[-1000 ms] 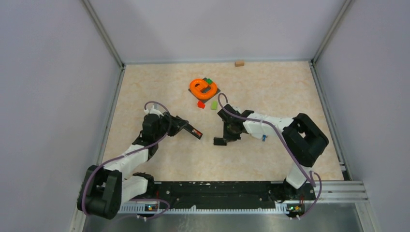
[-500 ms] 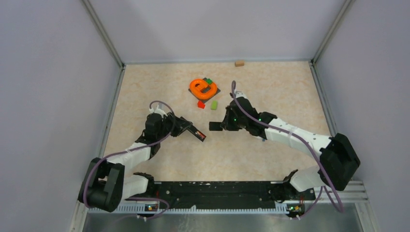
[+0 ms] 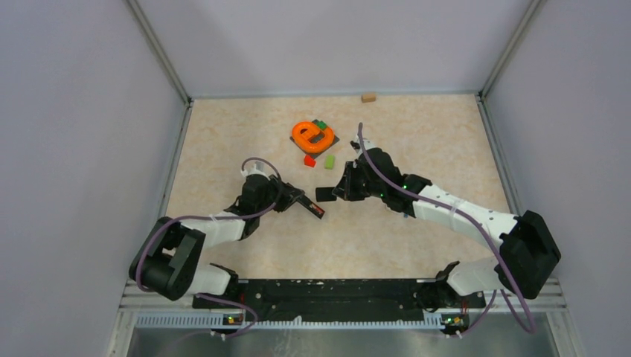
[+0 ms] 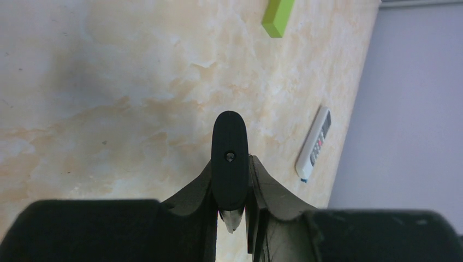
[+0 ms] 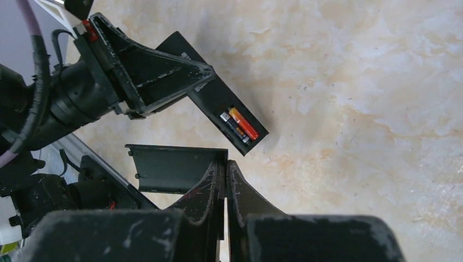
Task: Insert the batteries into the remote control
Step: Place the remote control at the center of the board, then turn over the battery cover.
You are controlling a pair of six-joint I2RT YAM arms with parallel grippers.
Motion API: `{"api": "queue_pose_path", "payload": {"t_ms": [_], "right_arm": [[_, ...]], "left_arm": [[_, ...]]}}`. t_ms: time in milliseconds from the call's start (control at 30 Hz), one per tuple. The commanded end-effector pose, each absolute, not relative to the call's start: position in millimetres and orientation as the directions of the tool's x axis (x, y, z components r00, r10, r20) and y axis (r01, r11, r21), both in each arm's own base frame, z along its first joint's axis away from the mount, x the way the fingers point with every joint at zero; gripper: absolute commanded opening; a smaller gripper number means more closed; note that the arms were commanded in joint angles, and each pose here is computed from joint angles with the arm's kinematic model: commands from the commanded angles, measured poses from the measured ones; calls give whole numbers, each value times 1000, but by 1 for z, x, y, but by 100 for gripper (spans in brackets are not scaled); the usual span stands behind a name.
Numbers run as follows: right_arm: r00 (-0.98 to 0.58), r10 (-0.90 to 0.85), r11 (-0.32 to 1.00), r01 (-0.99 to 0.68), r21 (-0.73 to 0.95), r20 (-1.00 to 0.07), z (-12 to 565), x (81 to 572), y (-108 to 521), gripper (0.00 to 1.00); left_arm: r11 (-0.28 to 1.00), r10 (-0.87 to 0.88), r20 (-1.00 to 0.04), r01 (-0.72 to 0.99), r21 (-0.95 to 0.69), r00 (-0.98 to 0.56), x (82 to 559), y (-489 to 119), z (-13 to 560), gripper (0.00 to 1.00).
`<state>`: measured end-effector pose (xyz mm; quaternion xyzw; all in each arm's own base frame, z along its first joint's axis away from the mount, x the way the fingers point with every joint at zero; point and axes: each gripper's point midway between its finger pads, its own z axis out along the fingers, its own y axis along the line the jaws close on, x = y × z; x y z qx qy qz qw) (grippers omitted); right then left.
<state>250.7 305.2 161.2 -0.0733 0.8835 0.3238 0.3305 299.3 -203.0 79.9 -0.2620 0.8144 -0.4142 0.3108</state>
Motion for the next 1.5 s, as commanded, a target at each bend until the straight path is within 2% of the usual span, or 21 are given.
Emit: {"api": "queue_pose_path", "payload": {"t_ms": [0,167,300,433,700,833,933,1033,1167,1267,1367,1467], "right_arm": [[-740,113,754,-371,542,-663,180,255,308,0],[-740,113,759,-367,538,-664,177,254,305,0],[-737,110,765,-366,530,-667,177,254,303,0],[-736,119,778,-349,523,-667,180,257,301,0],[-746,126,783,-330,527,-654,187,257,301,0],[-762,121,784,-319,532,-636,187,255,302,0],[-770,123,794,-302,528,-626,188,256,301,0],[-786,125,806,-276,524,-606,185,257,301,0],[-803,128,812,-252,526,-582,188,257,302,0],[-801,125,794,-273,543,-585,195,255,306,0],[-805,107,802,-278,529,-584,194,255,305,0],[-807,97,794,-290,534,-583,197,254,308,0]], "left_arm": [[493,-780,-341,-179,-852,-525,333,-200,95,7],[508,-811,-363,-243,-826,-459,338,-190,83,15],[501,-835,-342,-340,-796,-431,328,-176,67,32],[507,-845,-332,-432,-746,-419,312,-162,55,56],[524,-845,-326,-530,-667,-425,283,-143,47,83],[540,-830,-312,-524,-659,-462,268,-142,52,94],[602,-763,-360,-389,-697,-536,265,-153,76,99],[666,-628,-473,-111,-738,-618,266,-177,125,99],[639,-450,-654,292,-712,-608,259,-208,208,99],[588,-410,-687,402,-702,-600,252,-219,237,99],[484,-381,-678,489,-725,-629,242,-237,253,99],[390,-340,-668,547,-741,-662,235,-253,259,91]]}}
